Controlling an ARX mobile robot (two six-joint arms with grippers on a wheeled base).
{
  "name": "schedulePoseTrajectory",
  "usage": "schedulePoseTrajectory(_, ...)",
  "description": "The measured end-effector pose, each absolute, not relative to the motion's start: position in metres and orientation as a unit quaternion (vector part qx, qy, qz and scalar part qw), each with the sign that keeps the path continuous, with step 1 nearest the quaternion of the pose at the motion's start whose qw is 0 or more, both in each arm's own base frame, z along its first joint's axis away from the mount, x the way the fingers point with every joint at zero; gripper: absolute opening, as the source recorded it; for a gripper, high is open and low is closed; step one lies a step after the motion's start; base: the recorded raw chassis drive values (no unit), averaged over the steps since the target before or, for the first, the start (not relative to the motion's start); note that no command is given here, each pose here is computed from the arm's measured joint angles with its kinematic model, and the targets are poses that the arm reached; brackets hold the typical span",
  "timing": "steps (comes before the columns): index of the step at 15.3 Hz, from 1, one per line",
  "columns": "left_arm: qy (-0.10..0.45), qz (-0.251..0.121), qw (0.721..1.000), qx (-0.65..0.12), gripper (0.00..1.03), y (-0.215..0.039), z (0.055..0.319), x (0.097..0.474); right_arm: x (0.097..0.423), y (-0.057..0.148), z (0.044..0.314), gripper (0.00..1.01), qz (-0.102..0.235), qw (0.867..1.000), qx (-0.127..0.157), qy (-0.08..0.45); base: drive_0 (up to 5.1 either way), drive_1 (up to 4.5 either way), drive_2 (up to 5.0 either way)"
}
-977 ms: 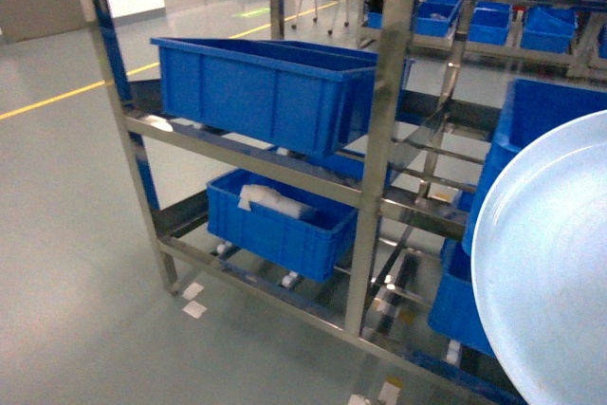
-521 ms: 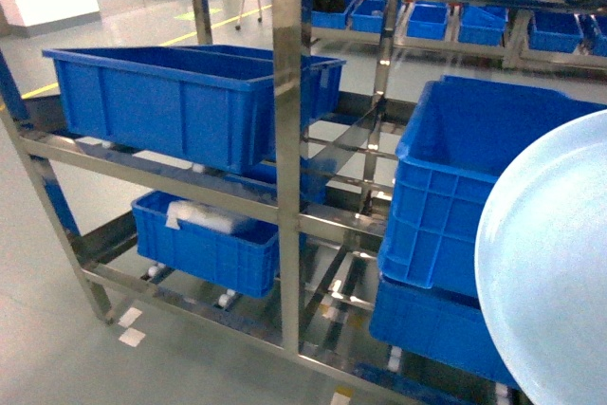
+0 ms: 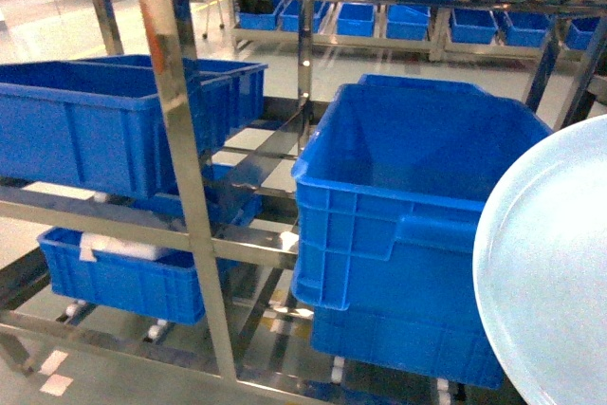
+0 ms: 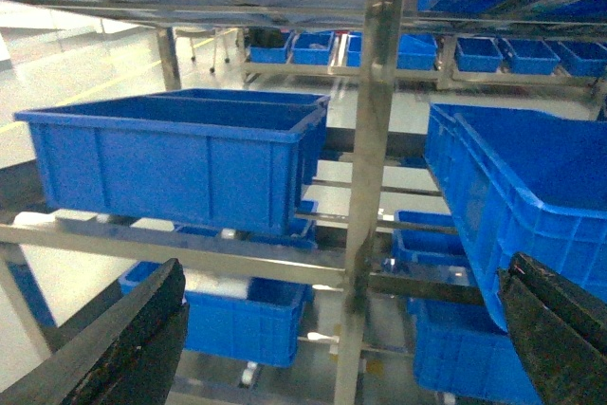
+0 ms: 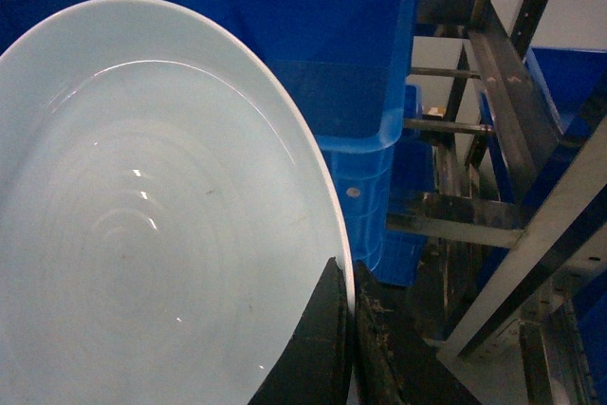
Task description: Place blue tray on left shelf second layer neatly
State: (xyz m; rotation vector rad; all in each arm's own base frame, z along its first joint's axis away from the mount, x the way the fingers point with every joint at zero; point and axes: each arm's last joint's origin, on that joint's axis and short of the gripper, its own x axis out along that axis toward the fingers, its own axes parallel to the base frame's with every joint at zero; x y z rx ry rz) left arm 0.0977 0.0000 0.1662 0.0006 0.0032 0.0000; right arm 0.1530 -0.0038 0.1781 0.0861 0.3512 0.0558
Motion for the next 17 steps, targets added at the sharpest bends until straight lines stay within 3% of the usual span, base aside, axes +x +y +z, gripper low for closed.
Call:
schedulePoseTrajectory(7, 0.002, 0.0, 1.0, 0.0, 0.98, -0.0001, 0.1662, 0.0977, 0.1531, -0.0038, 0.1784, 0.02, 0.028, 0.984, 0.043, 0.173, -0.1, 4.03, -4.1)
schedulePoseTrajectory(17, 0.001, 0.001, 1.0, 0.0, 0.98, 0.0, 0.1663, 0.0977, 0.1531, -0.0037, 0.1785, 0.02, 0.029, 0.984, 0.043, 0.173, -1.0, -0.96, -1.0)
